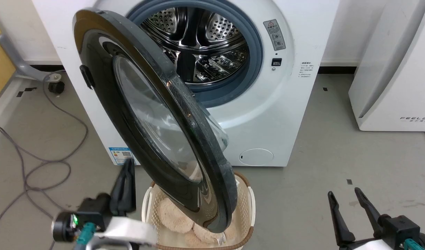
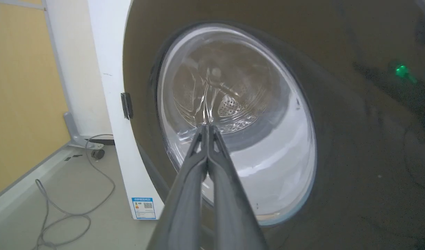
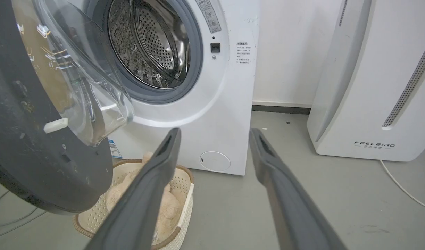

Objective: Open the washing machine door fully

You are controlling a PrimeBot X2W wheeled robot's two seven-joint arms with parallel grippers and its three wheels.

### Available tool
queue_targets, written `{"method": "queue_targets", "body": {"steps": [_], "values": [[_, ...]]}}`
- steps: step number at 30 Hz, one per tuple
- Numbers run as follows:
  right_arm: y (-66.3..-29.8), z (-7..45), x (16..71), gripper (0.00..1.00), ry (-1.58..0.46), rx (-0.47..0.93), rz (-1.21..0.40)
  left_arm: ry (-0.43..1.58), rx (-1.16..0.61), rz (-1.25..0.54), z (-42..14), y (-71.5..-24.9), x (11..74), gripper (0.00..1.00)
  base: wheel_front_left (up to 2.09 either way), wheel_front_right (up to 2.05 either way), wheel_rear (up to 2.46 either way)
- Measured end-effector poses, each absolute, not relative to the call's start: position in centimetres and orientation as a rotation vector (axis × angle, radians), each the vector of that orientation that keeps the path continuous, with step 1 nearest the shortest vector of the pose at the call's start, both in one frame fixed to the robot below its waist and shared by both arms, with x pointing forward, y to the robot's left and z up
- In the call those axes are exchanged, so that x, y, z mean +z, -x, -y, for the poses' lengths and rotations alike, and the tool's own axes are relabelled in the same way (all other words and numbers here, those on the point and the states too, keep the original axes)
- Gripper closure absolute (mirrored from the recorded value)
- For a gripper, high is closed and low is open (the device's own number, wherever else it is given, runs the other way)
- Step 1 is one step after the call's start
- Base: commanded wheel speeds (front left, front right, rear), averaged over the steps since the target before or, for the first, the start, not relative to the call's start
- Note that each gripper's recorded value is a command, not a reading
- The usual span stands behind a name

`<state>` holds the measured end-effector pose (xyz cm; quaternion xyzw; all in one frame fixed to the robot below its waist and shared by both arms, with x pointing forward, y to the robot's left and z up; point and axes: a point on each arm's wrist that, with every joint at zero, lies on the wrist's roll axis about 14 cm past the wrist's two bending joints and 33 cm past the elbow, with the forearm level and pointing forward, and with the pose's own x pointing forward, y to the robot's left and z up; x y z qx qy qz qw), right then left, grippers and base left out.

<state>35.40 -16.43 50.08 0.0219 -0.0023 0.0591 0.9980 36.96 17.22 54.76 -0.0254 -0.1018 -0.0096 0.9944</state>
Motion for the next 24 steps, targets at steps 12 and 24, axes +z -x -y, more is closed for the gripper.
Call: {"method": "queue_targets", "body": {"steps": [12,24], "values": [[-35.4,16.6,49.8,0.00,-0.054,0.113,0.000,0.040,-0.063,0.637,-15.8,-35.9,68.5,1.00,0.00,0.00,0.00],[-35.7,17.0,49.4,0.00,-0.053,0.101,-0.012,0.100,-0.260,0.919,-10.0,-32.7,76.7,1.00,0.00,0.00,0.00]]}}
